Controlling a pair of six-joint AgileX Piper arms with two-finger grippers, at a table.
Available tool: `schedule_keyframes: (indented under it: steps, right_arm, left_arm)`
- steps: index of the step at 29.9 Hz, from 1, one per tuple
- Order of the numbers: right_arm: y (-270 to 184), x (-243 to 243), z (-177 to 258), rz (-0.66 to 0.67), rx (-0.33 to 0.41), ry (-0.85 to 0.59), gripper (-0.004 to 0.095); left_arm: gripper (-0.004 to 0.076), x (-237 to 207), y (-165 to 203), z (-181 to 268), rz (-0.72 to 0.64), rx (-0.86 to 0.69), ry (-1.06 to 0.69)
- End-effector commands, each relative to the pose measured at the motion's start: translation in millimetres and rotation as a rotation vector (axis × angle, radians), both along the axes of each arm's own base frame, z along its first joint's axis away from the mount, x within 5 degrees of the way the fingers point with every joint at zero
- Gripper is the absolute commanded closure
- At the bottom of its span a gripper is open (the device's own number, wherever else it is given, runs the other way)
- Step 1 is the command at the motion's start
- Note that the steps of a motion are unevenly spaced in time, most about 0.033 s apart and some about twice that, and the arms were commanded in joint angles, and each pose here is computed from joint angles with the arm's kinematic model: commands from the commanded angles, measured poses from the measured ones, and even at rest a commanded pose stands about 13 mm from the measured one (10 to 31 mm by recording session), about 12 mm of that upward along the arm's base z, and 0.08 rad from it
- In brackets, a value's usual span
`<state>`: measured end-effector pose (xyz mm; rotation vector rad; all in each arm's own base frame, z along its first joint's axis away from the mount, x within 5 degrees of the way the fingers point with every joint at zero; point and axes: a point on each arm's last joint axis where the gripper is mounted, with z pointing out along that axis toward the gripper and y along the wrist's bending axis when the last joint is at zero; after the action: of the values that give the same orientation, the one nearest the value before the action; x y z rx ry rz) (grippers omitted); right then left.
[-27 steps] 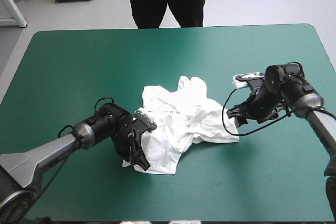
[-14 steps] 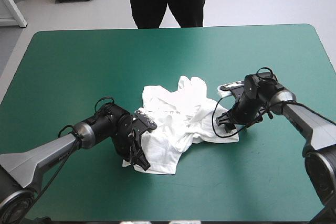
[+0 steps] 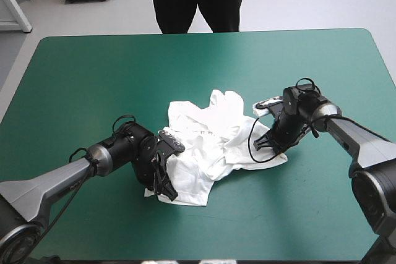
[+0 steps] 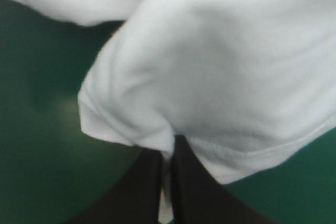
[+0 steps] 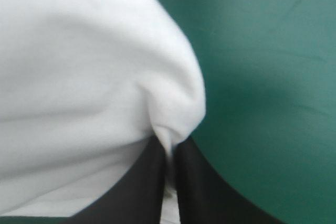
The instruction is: Fold the cloth
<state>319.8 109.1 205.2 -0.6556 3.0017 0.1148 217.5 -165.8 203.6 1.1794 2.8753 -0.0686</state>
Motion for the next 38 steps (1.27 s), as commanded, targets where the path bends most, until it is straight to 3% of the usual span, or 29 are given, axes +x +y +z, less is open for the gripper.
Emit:
schedule_keyframes:
  steps: [1, 7, 13, 18, 28, 38]
  right_arm:
    - [18, -2, -8, 0.021, 0.056, 0.002, 0.0924]
    - [15, 1, 20, 0.002, 0.040, -0.079, 0.0925]
    - [11, -5, 95, -0.013, 0.099, -0.268, 0.0925]
    - [-1, -21, 176, -0.041, 0.122, -0.500, 0.0925]
    - [-35, -92, 344, -0.115, 0.263, -1.066, 0.0925]
    - [-63, -170, 443, -0.130, 0.436, -1.523, 0.0925]
  left_arm:
    - [0.0733, 5, -3, -3, 0.000, -0.010, -0.059]
    - [0.0733, 11, -1, 20, 0.050, -0.014, -0.139]
    - [0.0733, 6, 12, 95, 0.069, -0.066, -0.339]
    - [0.0733, -9, 27, 174, 0.092, -0.171, -0.527]
    - [0.0733, -52, 66, 328, 0.157, -0.479, -0.983]
    - [0.0733, -117, 116, 441, 0.169, -0.776, -1.477]
